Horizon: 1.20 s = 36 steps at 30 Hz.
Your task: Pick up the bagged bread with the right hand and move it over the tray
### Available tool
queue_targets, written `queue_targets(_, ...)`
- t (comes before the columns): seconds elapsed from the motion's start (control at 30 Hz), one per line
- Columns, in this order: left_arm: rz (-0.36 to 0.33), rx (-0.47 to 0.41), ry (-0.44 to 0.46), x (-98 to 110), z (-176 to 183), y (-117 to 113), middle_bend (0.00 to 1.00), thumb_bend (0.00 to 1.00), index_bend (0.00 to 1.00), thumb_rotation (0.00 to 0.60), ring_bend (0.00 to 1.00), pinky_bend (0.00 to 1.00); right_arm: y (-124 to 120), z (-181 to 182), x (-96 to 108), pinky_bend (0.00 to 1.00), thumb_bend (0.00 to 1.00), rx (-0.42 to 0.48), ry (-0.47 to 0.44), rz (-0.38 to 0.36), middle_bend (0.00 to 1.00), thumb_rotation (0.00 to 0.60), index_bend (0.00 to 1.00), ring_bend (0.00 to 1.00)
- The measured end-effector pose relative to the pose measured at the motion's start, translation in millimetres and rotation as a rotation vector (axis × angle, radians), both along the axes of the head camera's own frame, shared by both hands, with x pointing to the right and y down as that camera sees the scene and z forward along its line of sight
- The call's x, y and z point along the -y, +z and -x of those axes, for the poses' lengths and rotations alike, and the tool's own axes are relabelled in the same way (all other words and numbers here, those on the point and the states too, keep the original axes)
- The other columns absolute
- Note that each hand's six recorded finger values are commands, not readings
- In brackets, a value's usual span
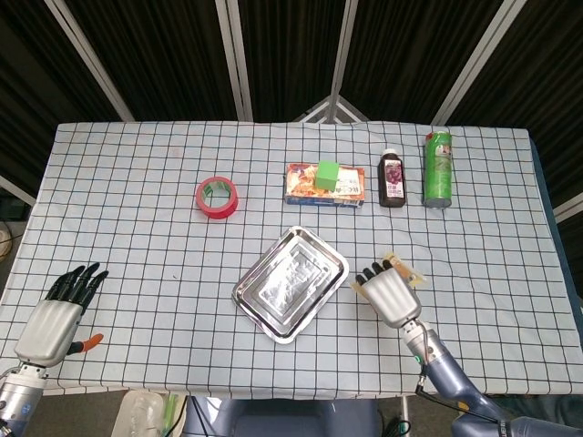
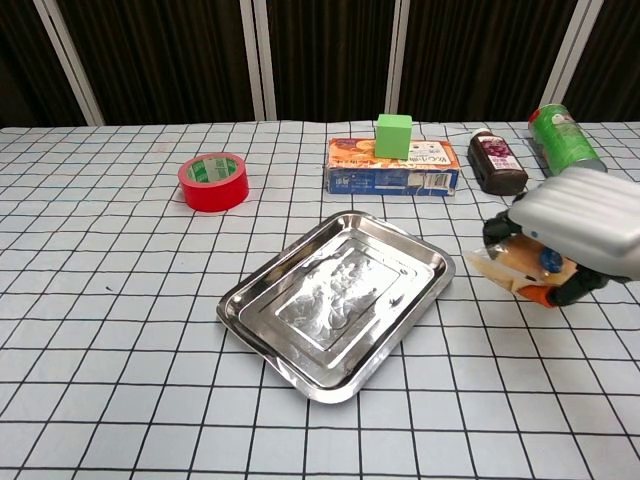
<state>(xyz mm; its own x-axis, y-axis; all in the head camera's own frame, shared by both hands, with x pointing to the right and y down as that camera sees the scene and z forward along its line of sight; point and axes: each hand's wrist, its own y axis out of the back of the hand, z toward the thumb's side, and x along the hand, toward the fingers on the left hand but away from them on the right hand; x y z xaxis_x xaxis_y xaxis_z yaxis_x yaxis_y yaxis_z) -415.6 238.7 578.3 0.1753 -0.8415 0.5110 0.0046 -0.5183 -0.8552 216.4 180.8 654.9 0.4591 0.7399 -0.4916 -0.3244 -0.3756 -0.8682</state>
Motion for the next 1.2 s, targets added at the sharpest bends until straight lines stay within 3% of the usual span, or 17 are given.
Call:
queue_targets(0.17, -0.003, -0.009, -0.007, 2, 2, -2, 0.00, 0.08, 0.00, 0.600, 0.00, 0.09, -7, 53, 7, 0.63, 0.50, 0.029, -0.077, -0.030, 0.47, 0.600, 0.63, 0.38)
queue_targets(0.3, 0.002, -0.017, -0.015, 3, 5, -3, 0.00, 0.08, 0.00, 0.600, 0.00, 0.09, -1, 106, 7, 0.62, 0.50, 0.102, -0.094, 0.007, 0.47, 0.600, 0.63, 0.38)
queue_targets(0.63, 0.009, -0.028, -0.036, 8, 14, -4, 0.00, 0.08, 0.00, 0.600, 0.00, 0.09, 45, 177, 12, 0.62, 0.50, 0.129, -0.058, 0.066, 0.47, 0.600, 0.62, 0.38)
queue_targets(0.7, 0.006, -0.026, -0.039, 9, 15, -4, 0.00, 0.08, 0.00, 0.600, 0.00, 0.09, 48, 186, 12, 0.59, 0.50, 0.139, -0.055, 0.067, 0.41, 0.600, 0.47, 0.34)
queue_targets(0.73, 0.005, -0.026, -0.038, 9, 15, -4, 0.00, 0.08, 0.00, 0.600, 0.00, 0.09, 49, 188, 12, 0.54, 0.50, 0.142, -0.051, 0.066, 0.32, 0.600, 0.30, 0.26)
queue_targets(0.77, 0.005, -0.026, -0.037, 9, 15, -4, 0.00, 0.08, 0.00, 0.600, 0.00, 0.09, 49, 188, 12, 0.49, 0.49, 0.142, -0.048, 0.063, 0.24, 0.600, 0.19, 0.19)
queue_targets(0.8, 0.006, -0.025, -0.035, 9, 14, -4, 0.00, 0.08, 0.00, 0.600, 0.00, 0.09, 49, 186, 13, 0.40, 0.45, 0.138, -0.046, 0.056, 0.11, 0.600, 0.05, 0.07)
queue_targets(0.83, 0.006, -0.024, -0.034, 8, 14, -4, 0.00, 0.08, 0.00, 0.600, 0.00, 0.09, 49, 185, 13, 0.34, 0.40, 0.133, -0.044, 0.051, 0.05, 0.600, 0.00, 0.02)
queue_targets(0.93, 0.011, -0.020, -0.031, 7, 13, -2, 0.00, 0.08, 0.00, 0.600, 0.00, 0.09, 48, 179, 11, 0.23, 0.28, 0.124, -0.038, 0.055, 0.00, 0.600, 0.00, 0.00)
queue_targets(1.0, 0.014, -0.018, -0.029, 7, 12, -1, 0.00, 0.08, 0.00, 0.600, 0.00, 0.09, 42, 176, 9, 0.21, 0.25, 0.122, -0.033, 0.050, 0.00, 0.600, 0.00, 0.00)
queue_targets(1.2, 0.026, -0.008, -0.026, 8, 10, 5, 0.00, 0.08, 0.00, 0.600, 0.00, 0.09, 11, 158, 1, 0.20, 0.24, 0.099, -0.017, 0.001, 0.00, 0.600, 0.00, 0.00)
